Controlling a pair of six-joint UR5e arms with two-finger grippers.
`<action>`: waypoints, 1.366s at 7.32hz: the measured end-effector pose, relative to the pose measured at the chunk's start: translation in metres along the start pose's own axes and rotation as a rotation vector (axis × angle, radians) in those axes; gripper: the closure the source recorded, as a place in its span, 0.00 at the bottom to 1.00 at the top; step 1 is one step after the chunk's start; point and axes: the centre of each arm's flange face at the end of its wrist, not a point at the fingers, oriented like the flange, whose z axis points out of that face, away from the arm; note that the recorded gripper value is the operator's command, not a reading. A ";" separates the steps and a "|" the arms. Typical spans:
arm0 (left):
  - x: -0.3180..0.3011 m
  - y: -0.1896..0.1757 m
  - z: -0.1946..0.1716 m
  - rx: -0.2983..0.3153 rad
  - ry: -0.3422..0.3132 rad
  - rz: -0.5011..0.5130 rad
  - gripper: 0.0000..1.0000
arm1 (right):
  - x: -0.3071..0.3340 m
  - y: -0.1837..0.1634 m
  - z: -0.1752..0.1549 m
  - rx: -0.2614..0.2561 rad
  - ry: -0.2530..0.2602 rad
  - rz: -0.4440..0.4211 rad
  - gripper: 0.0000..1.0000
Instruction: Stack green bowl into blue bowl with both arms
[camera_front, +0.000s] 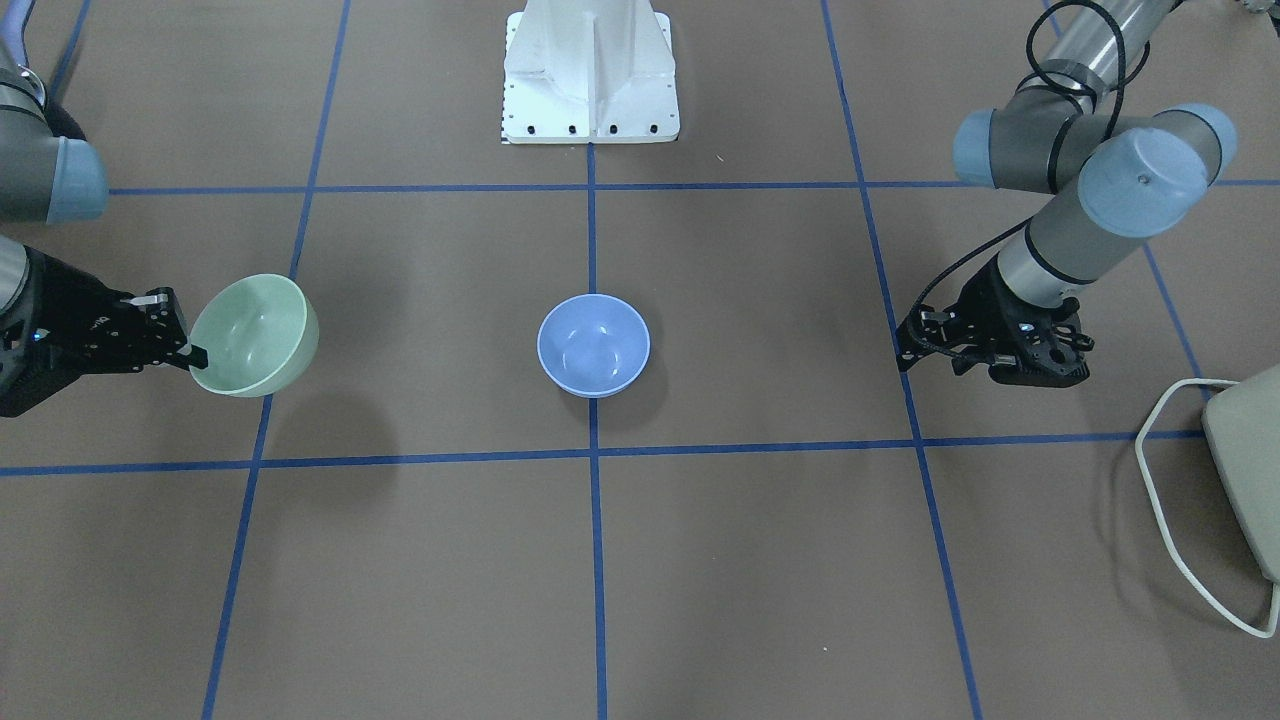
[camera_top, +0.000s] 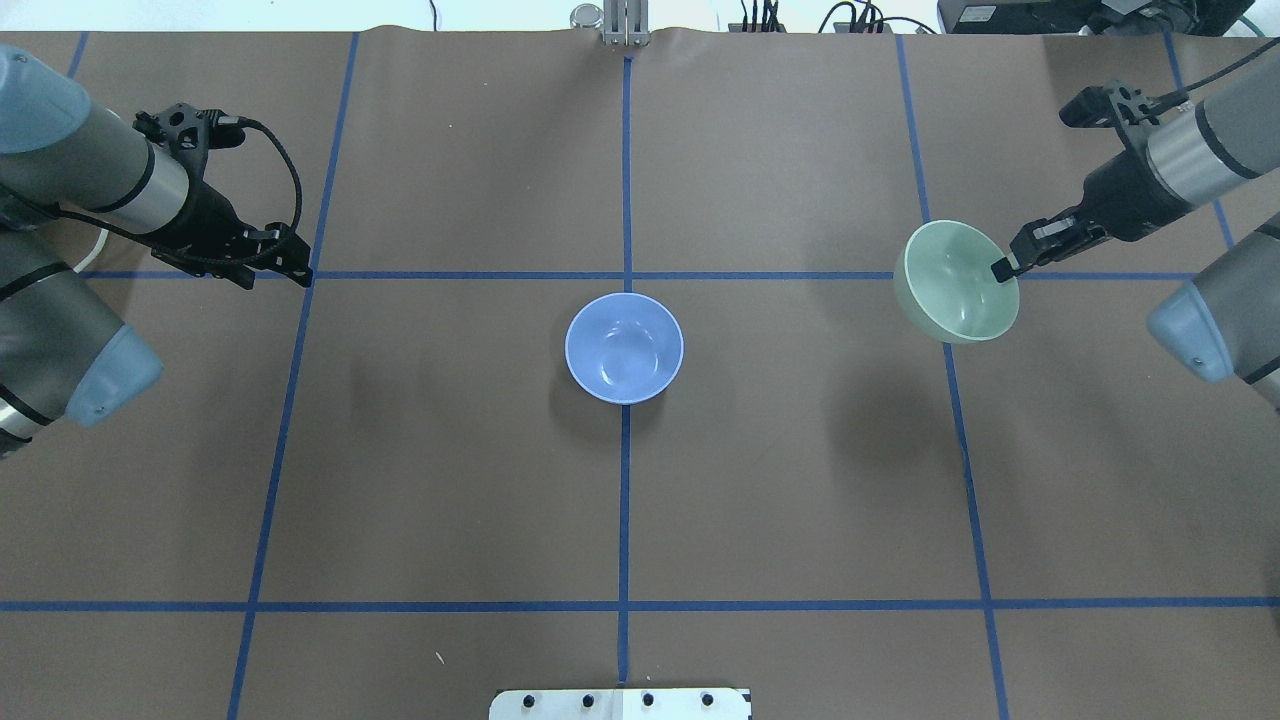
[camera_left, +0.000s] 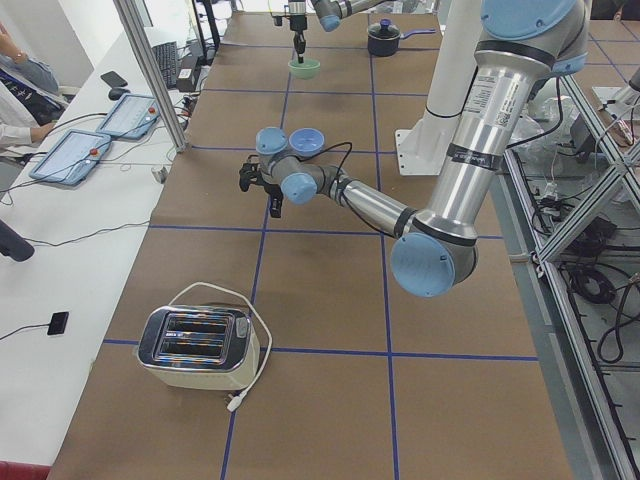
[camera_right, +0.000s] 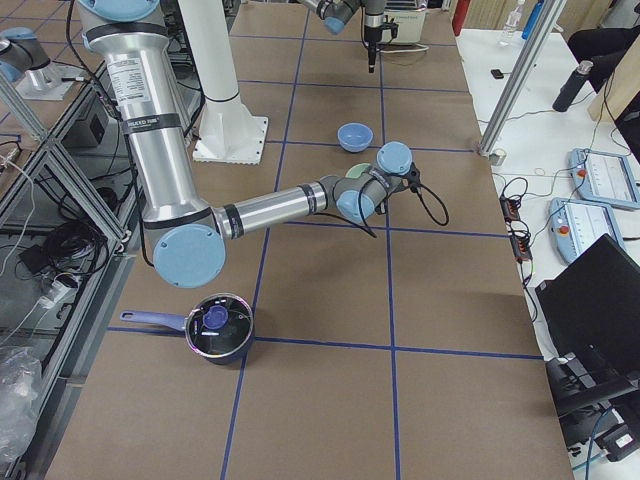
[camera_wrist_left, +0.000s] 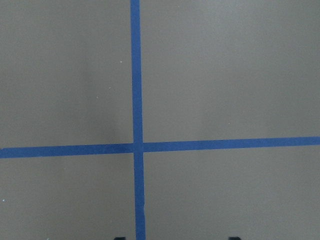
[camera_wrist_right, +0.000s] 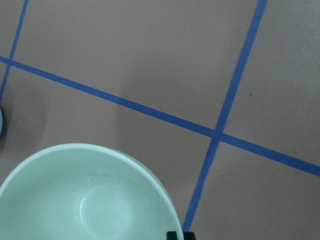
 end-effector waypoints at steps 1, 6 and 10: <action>0.000 0.000 0.000 0.000 0.000 0.000 0.25 | -0.020 -0.012 0.006 -0.006 -0.004 0.023 1.00; -0.002 0.000 0.000 0.002 -0.001 -0.001 0.25 | -0.142 -0.062 0.026 -0.055 0.108 0.079 1.00; -0.003 0.001 0.001 0.000 -0.003 -0.003 0.25 | -0.244 -0.067 0.072 -0.043 0.155 0.084 1.00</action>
